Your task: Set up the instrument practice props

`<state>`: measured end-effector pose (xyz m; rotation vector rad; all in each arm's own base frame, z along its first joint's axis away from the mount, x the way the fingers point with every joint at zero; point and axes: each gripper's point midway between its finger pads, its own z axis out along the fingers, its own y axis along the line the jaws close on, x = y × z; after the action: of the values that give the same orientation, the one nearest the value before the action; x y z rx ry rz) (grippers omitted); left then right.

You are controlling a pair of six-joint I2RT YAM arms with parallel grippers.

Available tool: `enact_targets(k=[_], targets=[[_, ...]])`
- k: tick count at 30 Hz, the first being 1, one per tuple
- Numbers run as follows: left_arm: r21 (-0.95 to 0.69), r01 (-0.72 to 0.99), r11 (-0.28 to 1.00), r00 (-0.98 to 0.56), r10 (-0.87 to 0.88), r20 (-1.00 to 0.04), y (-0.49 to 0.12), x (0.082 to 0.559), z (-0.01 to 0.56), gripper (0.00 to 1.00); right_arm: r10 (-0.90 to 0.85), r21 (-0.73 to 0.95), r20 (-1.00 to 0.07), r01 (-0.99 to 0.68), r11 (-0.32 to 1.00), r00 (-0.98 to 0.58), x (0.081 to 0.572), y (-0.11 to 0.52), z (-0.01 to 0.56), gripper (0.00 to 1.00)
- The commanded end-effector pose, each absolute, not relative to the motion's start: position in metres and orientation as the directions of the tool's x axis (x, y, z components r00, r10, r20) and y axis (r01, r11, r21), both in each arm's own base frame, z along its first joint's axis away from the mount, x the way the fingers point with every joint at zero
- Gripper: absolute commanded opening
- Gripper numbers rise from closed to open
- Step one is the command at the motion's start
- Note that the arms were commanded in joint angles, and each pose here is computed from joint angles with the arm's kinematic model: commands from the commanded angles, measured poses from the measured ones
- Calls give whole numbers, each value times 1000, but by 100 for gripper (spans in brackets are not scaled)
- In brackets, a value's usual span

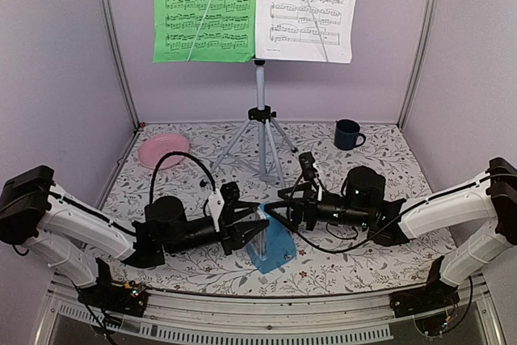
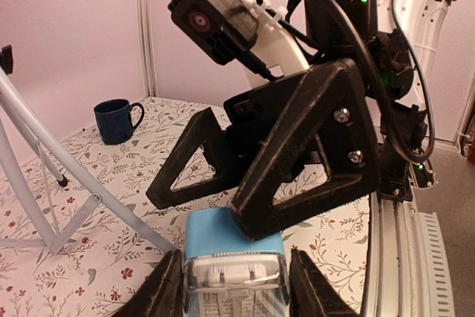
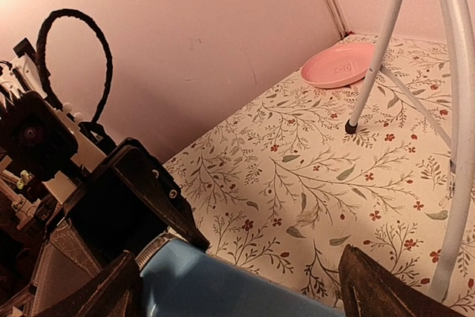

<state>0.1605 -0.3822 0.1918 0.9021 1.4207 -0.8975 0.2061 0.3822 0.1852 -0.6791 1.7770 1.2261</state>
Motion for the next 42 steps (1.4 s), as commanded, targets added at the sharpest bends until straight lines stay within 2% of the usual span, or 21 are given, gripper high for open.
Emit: enact_targets(k=[1, 11, 16, 20, 24, 29, 32, 42], targets=[[21, 935, 355, -18, 108, -994, -371, 145, 164, 31, -248, 365, -744, -687, 628, -621, 208, 331, 59, 92], [57, 932, 358, 18, 111, -994, -373, 145, 162, 30, -257, 368, -740, -694, 618, -622, 204, 330, 62, 93], [75, 934, 349, 36, 115, -993, -390, 151, 163, 28, -216, 483, -762, -758, 439, -611, 188, 364, 117, 98], [88, 937, 338, 55, 105, -993, -401, 151, 168, 28, -190, 586, -722, -734, 342, -665, 178, 384, 153, 100], [93, 936, 339, 60, 105, -993, -400, 150, 169, 28, -203, 614, -675, -692, 380, -710, 182, 387, 153, 100], [101, 932, 348, 68, 105, -992, -390, 148, 168, 28, -232, 633, -588, -619, 465, -775, 179, 368, 115, 98], [105, 933, 345, 74, 103, -992, -387, 146, 163, 28, -216, 663, -524, -554, 504, -824, 180, 350, 91, 93], [139, 932, 334, 114, 91, -989, -390, 145, 160, 27, -181, 740, -411, -444, 505, -893, 180, 334, 66, 85]])
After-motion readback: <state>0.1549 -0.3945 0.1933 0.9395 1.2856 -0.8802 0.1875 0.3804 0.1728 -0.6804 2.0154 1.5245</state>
